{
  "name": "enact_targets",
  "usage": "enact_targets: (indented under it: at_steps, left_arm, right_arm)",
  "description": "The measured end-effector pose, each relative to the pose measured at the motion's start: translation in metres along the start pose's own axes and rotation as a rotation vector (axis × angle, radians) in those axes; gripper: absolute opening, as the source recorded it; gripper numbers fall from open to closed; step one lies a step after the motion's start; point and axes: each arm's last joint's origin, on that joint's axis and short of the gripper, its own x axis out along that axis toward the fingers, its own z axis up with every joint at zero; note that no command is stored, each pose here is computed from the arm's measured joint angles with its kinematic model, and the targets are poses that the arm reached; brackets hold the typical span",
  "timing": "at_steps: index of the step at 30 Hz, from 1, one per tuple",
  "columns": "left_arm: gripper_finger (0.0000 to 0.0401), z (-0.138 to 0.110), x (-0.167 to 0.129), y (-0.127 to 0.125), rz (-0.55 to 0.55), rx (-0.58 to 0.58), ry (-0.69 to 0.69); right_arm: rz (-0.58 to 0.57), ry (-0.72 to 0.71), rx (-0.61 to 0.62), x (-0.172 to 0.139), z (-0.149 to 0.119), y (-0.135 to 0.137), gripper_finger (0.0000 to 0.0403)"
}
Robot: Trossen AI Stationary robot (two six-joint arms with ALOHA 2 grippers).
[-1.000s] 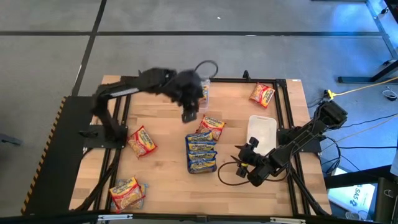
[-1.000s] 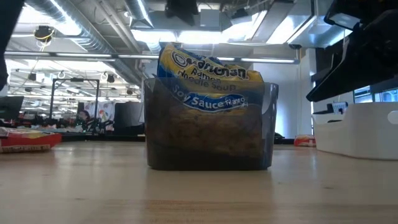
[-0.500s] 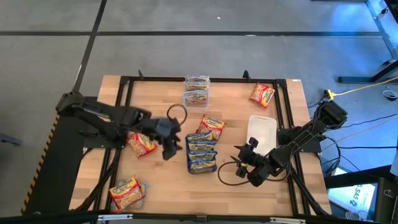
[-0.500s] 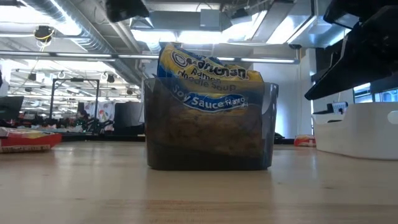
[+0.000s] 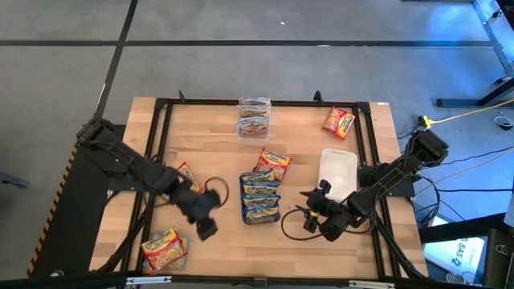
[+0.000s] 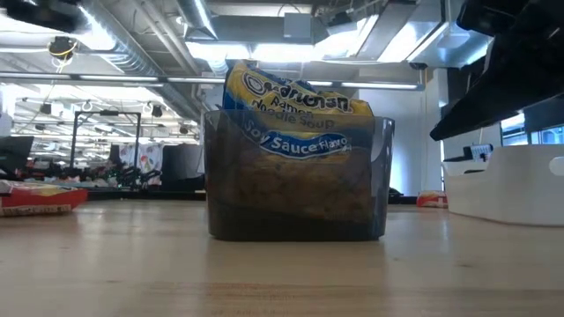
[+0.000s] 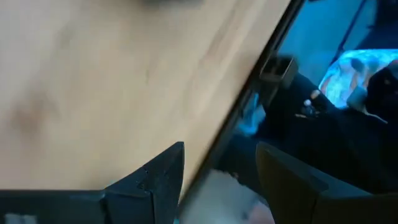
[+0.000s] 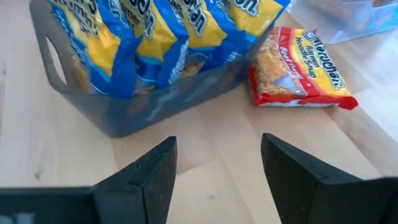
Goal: Sort Maruchan noodles
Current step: Put the right light blue noodle pack into the transparent bin
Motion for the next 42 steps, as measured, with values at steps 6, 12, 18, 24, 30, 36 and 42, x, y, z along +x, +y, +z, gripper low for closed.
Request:
enact_targets:
  at_steps: [6, 12, 18, 24, 30, 36, 42]
  left_arm:
    - [0.0192, -0.053, 0.027, -0.012, 0.051, -0.227, 0.156]
    - [0.0192, -0.109, 0.061, -0.019, 0.108, -0.405, 0.270]
    - [0.0192, -0.142, 0.090, -0.015, 0.181, -0.463, 0.311]
    - [0.0192, -0.145, 0.095, 0.003, 0.354, -0.453, 0.264]
    - [0.0192, -0.136, 0.079, 0.034, 0.671, -0.376, 0.069]
    - [0.0192, -0.119, 0.063, 0.052, 0.899, -0.269, -0.119]
    - [0.0192, -0.119, 0.069, 0.031, 0.738, -0.230, 0.044]
  right_arm:
    - [0.012, -0.010, 0.016, 0.000, 0.001, 0.002, 0.0209]
    - [0.014, -0.012, 0.020, 0.000, 0.001, 0.002, 0.0209]
    - [0.014, -0.012, 0.021, 0.000, 0.001, 0.002, 0.0209]
    - [0.014, -0.011, 0.029, 0.000, 0.001, 0.002, 0.0209]
    - [0.021, -0.019, 0.042, 0.000, 0.002, 0.003, 0.0209]
    - [0.039, -0.035, 0.065, 0.000, 0.004, 0.005, 0.0209]
    - [0.064, -0.010, 0.065, 0.000, 0.003, 0.006, 0.0209]
